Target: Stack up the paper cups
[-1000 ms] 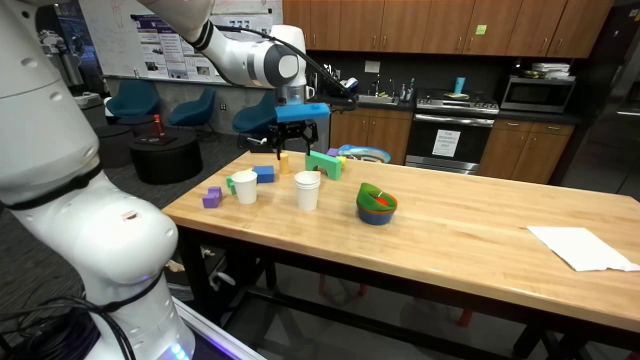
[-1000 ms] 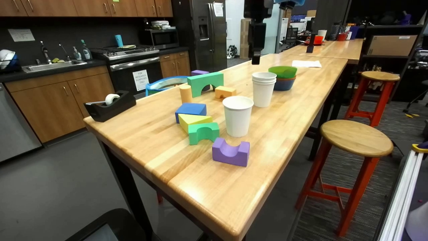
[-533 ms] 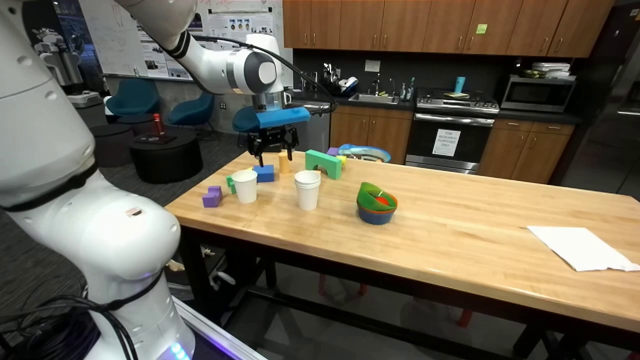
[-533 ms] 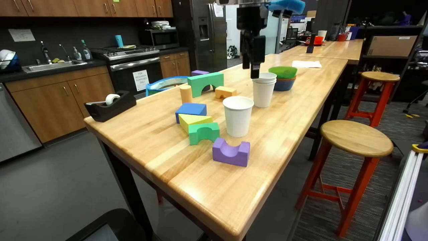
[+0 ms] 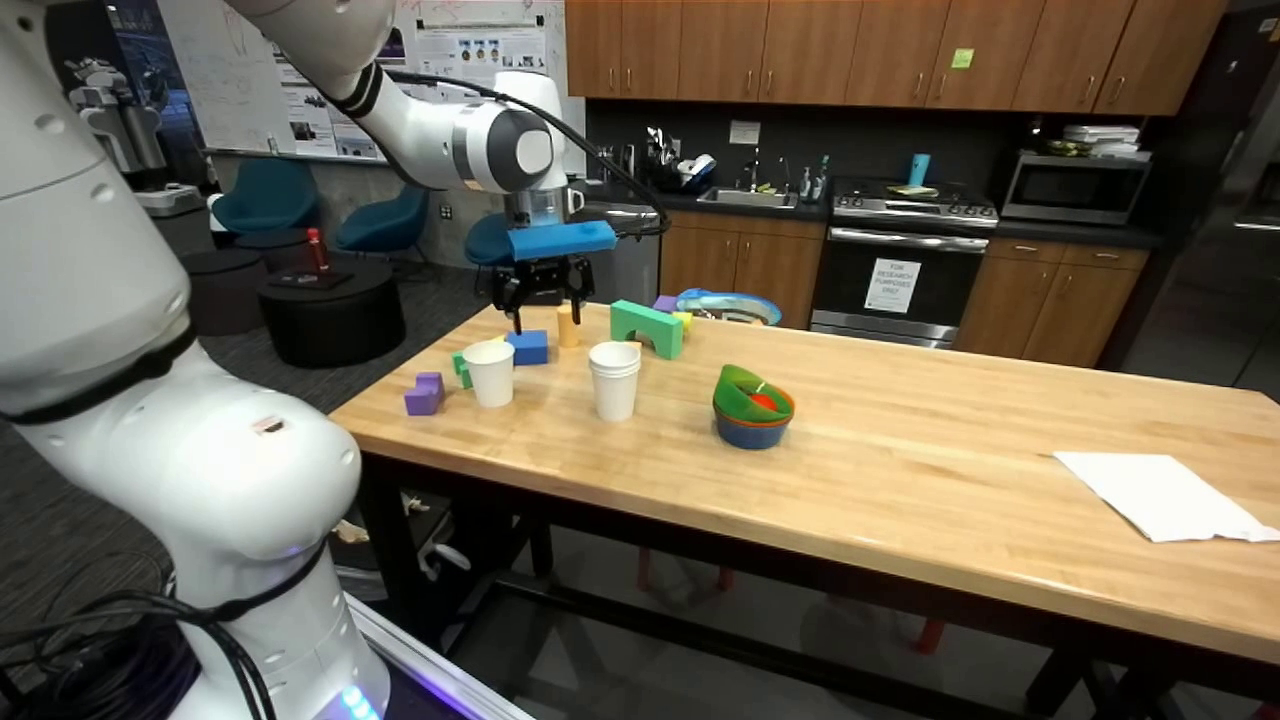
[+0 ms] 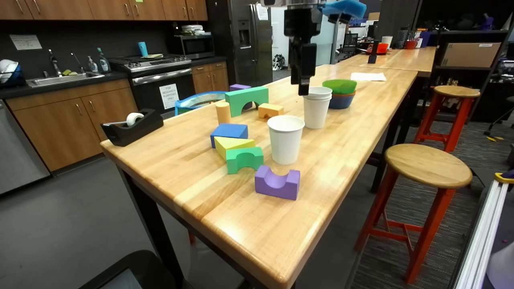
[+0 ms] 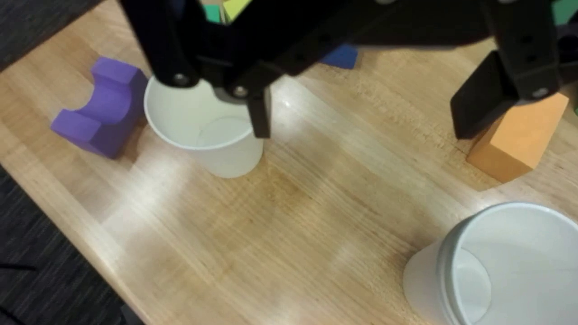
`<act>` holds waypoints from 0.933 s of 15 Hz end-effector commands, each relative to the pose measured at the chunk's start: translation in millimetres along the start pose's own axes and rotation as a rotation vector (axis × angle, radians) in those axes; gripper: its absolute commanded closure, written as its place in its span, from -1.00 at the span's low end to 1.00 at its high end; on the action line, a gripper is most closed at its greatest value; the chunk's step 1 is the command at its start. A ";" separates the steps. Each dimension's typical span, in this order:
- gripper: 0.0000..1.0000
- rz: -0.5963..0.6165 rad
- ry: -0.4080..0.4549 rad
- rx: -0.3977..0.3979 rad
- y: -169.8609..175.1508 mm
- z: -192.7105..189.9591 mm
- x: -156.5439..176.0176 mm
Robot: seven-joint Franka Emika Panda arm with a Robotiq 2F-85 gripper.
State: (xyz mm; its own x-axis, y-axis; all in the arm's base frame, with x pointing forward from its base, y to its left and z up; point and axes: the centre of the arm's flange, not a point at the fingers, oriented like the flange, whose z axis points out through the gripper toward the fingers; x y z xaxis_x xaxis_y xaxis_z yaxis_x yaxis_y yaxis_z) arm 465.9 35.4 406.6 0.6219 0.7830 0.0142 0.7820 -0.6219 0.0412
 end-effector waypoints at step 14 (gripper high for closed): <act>-1.00 0.502 0.276 -0.071 -56.5 36.4 25.0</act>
State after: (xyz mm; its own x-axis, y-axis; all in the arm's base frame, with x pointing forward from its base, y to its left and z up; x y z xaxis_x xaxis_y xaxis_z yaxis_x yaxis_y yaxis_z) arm 452.4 82.2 371.7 0.8675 0.3956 0.3017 0.4110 -0.9115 0.0133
